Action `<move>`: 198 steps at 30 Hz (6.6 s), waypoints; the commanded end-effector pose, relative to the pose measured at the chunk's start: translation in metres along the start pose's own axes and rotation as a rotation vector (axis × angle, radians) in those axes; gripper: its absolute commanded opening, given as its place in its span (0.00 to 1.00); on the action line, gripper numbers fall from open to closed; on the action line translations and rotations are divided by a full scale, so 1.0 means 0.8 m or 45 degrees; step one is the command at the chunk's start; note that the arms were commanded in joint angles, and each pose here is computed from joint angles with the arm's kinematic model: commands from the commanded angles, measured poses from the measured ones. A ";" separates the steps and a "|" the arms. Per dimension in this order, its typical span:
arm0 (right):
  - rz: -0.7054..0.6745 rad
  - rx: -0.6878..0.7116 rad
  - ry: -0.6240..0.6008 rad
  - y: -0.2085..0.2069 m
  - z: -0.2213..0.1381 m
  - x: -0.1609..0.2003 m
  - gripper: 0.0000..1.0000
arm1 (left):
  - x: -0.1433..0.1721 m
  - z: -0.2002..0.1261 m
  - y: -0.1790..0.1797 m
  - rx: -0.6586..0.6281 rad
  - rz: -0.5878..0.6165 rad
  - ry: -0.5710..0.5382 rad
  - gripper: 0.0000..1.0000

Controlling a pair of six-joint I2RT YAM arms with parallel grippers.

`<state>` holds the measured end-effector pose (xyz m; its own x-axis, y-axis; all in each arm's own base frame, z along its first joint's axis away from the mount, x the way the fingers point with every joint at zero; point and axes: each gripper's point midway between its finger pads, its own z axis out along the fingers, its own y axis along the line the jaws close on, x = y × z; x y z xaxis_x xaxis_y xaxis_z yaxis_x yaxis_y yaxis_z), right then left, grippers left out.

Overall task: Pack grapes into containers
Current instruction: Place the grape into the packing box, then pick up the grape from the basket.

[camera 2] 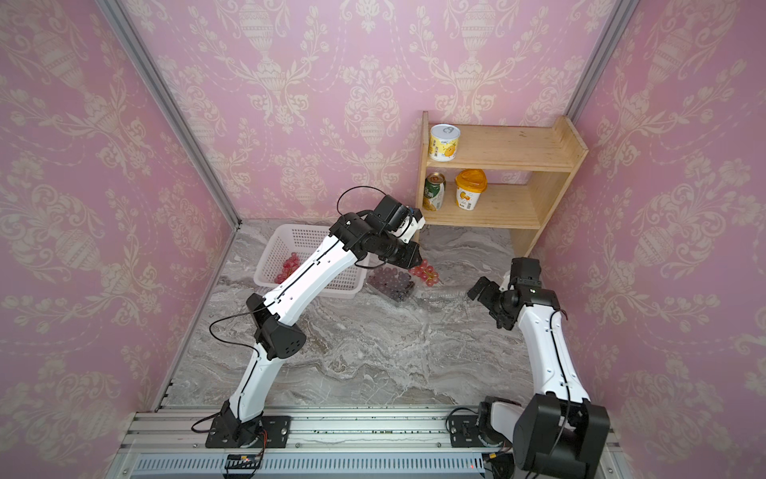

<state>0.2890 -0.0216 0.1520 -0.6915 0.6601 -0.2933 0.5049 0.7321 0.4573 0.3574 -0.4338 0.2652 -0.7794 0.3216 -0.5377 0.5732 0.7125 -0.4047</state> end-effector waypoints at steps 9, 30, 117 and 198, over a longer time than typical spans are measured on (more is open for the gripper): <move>0.109 -0.114 -0.052 0.000 -0.009 -0.007 0.99 | 0.016 0.076 -0.059 0.166 -0.017 0.033 0.21; 0.144 -0.170 -0.038 -0.006 -0.003 0.010 0.99 | 0.037 0.186 -0.051 0.233 -0.123 0.076 0.21; -0.840 -0.269 0.188 0.254 0.047 0.065 1.00 | 0.161 -0.143 0.496 -0.912 -0.670 0.181 0.99; -0.577 -0.259 0.131 0.193 0.016 0.069 1.00 | 0.004 -0.120 0.309 -0.275 -0.533 -0.068 0.42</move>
<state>0.3462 0.1526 0.2036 -0.8648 0.1782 -0.4695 -0.0654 0.8870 0.4571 0.4812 -0.1780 0.2156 -0.9120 -0.0615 -0.4055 0.1162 0.9094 -0.3993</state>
